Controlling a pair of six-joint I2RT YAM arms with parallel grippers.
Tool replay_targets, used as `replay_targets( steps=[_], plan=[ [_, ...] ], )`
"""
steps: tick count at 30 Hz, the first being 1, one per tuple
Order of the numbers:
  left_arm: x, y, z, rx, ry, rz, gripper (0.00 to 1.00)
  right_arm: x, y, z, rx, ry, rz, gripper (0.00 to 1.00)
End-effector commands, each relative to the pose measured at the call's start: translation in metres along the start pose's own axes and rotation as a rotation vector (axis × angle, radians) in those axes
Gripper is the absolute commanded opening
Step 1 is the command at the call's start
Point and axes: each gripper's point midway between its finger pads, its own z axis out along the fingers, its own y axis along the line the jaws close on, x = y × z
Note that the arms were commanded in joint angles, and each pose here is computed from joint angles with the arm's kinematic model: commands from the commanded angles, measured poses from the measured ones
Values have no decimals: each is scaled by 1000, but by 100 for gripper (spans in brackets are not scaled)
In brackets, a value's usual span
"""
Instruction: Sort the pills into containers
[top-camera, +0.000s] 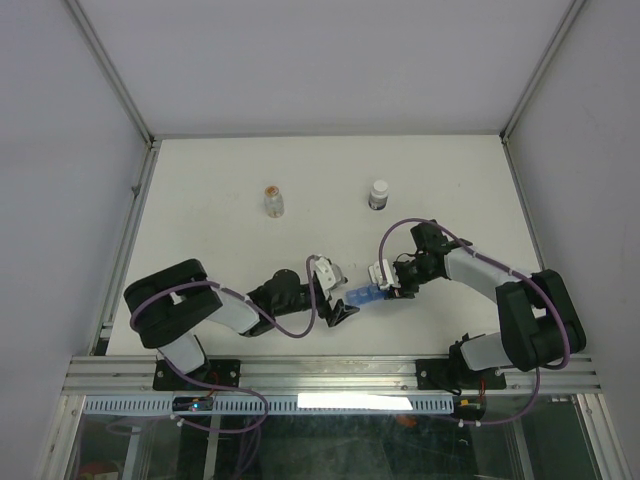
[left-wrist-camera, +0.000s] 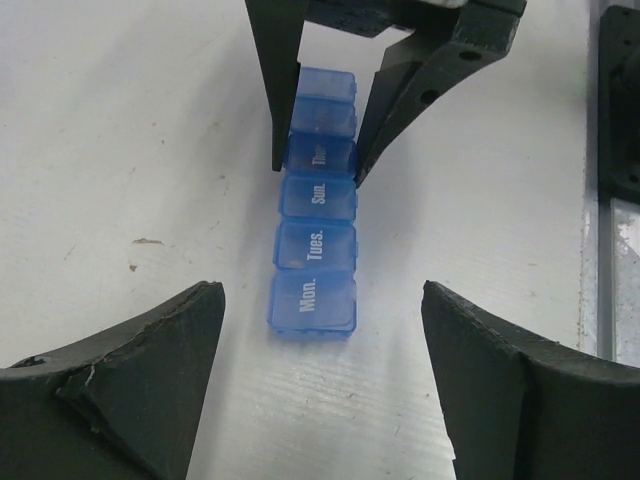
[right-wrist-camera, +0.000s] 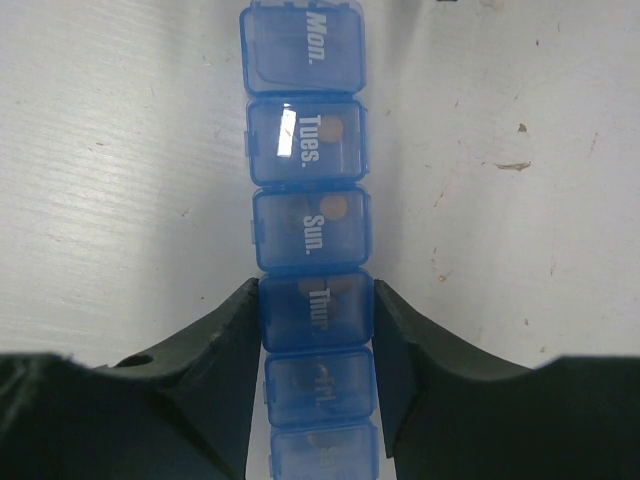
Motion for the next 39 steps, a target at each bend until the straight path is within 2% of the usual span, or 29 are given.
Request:
replay_targets(
  steps=[1, 10, 19, 33, 39],
  plan=[
    [-10, 7, 13, -25, -39, 81, 81, 23, 12, 0, -39, 110, 22, 31],
    [-7, 23, 15, -118, -27, 45, 74, 23, 12, -1, -39, 112, 22, 32],
    [-11, 39, 14, -212, -18, -15, 60, 23, 12, 0, -38, 112, 22, 31],
    [-20, 65, 7, -346, -36, -86, 59, 23, 11, 0, -40, 112, 26, 31],
    [-4, 79, 10, -410, 32, -122, 58, 23, 11, 0, -40, 113, 26, 31]
  ],
)
